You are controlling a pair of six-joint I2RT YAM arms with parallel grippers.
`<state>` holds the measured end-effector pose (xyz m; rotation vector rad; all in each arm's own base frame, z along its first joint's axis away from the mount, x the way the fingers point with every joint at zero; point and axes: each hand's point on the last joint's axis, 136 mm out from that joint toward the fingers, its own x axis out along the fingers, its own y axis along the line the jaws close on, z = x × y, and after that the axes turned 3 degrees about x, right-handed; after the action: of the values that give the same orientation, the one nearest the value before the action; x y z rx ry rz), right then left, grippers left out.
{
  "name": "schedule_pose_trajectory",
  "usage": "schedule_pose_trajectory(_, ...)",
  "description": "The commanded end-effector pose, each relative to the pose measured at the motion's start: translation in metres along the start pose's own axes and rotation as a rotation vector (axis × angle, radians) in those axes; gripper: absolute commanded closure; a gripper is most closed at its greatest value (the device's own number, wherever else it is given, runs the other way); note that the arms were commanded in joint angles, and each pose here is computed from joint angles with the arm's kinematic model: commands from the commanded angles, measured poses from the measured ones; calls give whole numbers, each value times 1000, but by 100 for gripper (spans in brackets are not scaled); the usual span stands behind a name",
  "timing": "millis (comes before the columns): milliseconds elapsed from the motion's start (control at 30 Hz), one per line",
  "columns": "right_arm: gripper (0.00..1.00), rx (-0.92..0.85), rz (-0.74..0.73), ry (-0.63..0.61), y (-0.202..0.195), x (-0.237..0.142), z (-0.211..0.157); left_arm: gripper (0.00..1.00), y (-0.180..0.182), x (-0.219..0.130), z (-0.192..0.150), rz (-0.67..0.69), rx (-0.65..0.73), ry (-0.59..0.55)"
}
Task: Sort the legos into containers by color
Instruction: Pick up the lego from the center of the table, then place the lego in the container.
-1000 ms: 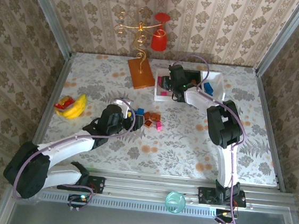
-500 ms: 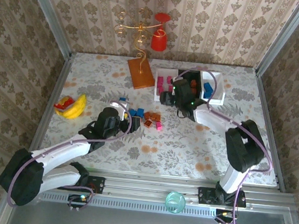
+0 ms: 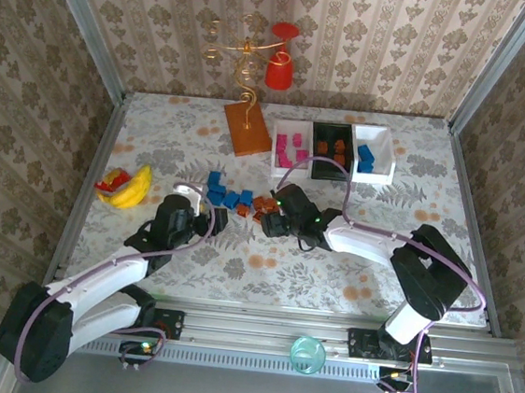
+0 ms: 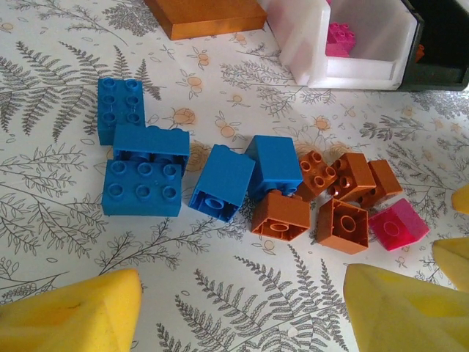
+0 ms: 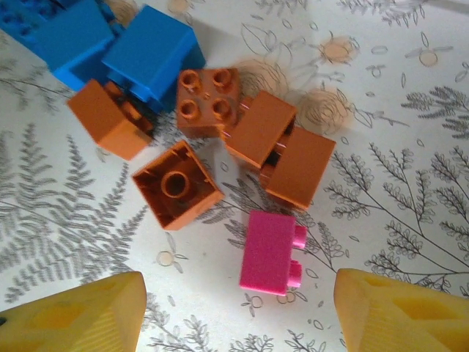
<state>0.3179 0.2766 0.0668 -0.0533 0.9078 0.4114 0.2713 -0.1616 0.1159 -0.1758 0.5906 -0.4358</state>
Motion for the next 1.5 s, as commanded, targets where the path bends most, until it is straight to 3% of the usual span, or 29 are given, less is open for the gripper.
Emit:
schedule_pose_trajectory(0, 30, -15, -77, 20, -10, 13, -8, 26, 0, -1, -1, -11, -19, 0)
schedule_pose_trajectory(200, 35, -23, -122, 19, -15, 30, -5, 26, -2, 0, -2, -21, -30, 4)
schedule_pose_trajectory(500, 51, -10, -115, 28, -14, 55, -5, 26, -3, 1, -3, -27, -36, 9)
schedule_pose_trajectory(733, 71, -8, -137, -25, -23, 25, 10, 26, -1, 0, -6, -21, -36, 15)
schedule_pose_trajectory(933, 74, 61, -95, -183, -33, -18, 45, 25, -2, 3, -3, -27, -39, 2)
schedule_pose_trajectory(1067, 74, 150, -30, -250, -38, -21, 79, 26, -6, 5, -2, -46, -48, 4)
schedule_pose_trajectory(1467, 67, 265, -129, -290, -99, 54, 176, 25, -12, -4, -4, -68, -66, 46)
